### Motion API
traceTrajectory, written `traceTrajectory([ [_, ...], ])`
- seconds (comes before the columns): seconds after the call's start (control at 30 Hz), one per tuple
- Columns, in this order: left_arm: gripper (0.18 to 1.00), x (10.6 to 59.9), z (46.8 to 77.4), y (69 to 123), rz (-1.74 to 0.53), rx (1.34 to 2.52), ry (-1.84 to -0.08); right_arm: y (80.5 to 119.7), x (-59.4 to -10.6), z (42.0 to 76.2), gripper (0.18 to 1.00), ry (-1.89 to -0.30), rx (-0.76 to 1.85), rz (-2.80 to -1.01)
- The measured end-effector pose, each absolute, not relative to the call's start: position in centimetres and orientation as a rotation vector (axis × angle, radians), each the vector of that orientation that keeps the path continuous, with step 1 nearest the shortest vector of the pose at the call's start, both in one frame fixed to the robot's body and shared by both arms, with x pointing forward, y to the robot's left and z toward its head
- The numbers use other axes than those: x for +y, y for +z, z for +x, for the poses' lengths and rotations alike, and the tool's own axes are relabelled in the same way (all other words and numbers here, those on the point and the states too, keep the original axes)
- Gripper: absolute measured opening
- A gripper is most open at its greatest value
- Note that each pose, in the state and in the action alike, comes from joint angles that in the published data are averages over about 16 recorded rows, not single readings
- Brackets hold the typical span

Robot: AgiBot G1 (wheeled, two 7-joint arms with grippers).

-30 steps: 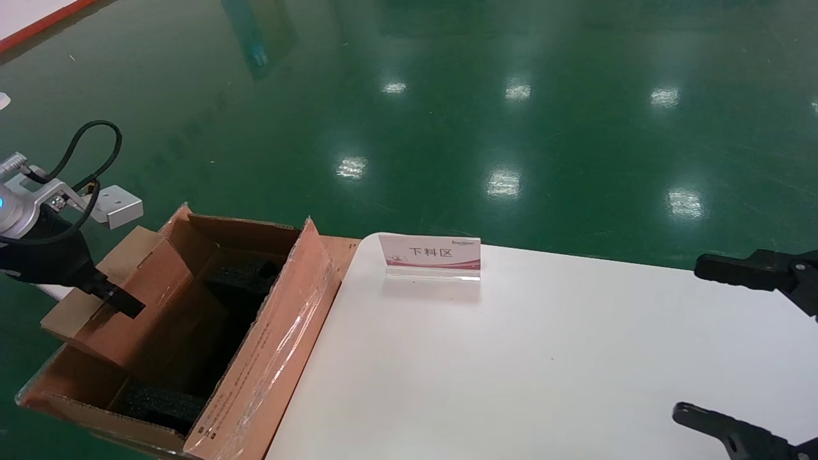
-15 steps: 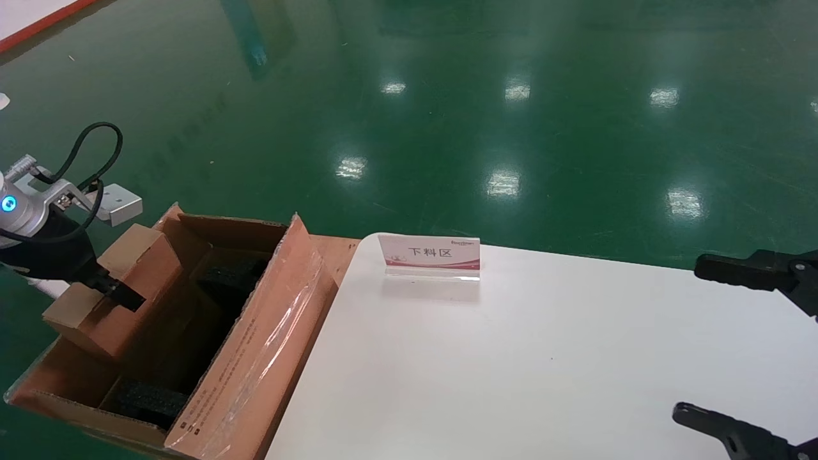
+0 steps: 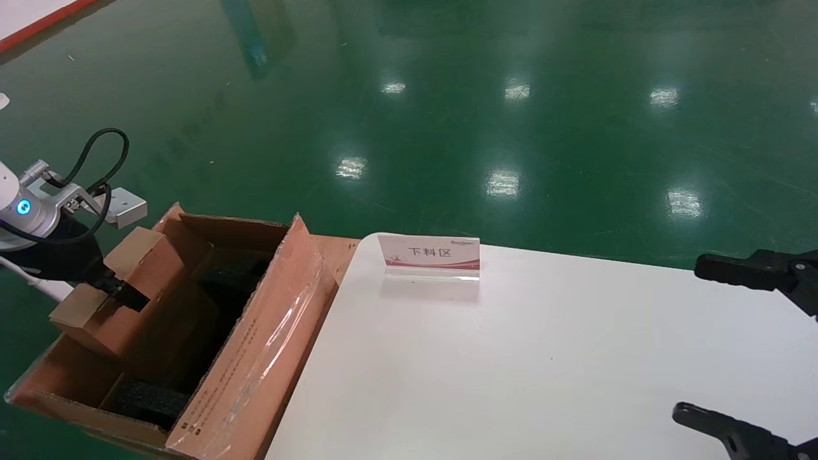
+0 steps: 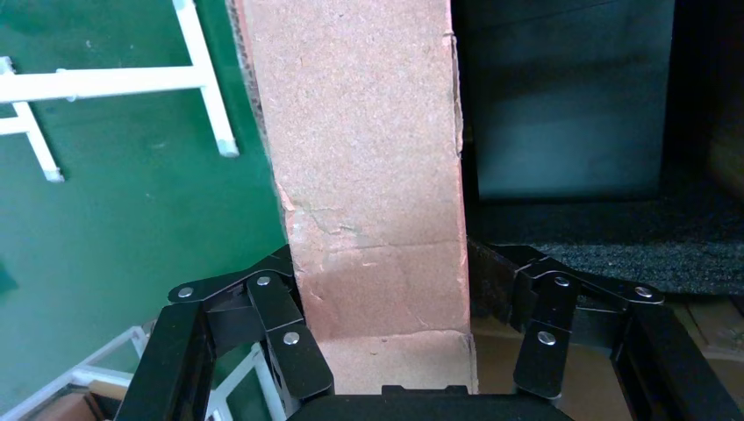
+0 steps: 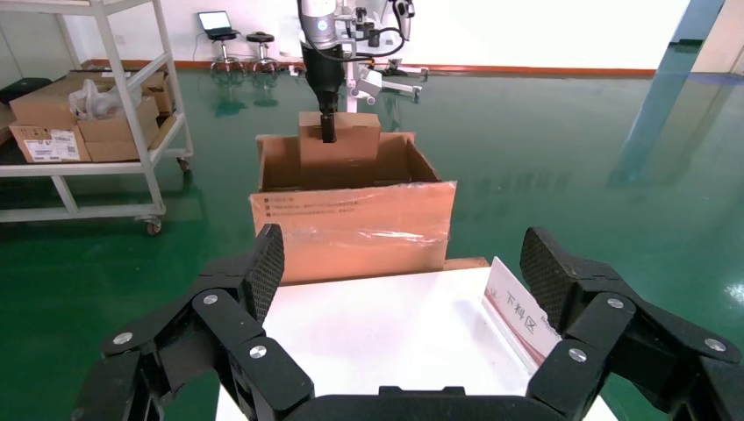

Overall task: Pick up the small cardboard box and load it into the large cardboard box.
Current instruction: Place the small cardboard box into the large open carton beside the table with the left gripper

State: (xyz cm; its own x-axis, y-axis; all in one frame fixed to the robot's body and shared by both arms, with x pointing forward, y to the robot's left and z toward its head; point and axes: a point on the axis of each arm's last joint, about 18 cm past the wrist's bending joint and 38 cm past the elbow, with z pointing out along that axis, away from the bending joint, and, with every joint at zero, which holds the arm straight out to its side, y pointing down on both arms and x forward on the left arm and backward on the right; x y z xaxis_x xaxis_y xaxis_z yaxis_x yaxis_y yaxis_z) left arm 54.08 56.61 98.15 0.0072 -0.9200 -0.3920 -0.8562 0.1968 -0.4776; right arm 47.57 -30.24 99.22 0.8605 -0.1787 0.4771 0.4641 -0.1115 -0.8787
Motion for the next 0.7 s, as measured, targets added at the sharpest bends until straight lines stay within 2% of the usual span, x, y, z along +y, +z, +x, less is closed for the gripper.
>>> traceTrajectory([
  [0.5, 0.305, 56.88, 54.37, 98.11, -1.653, 1.841, -0.108, 99.22, -30.25, 47.57, 1.001, -0.552, -0.229, -1.594],
  [0.7, 0.346, 56.89, 54.33, 98.11, -1.653, 1.841, -0.108, 99.22, -30.25, 47.57, 1.001, -0.552, -0.229, -1.594],
])
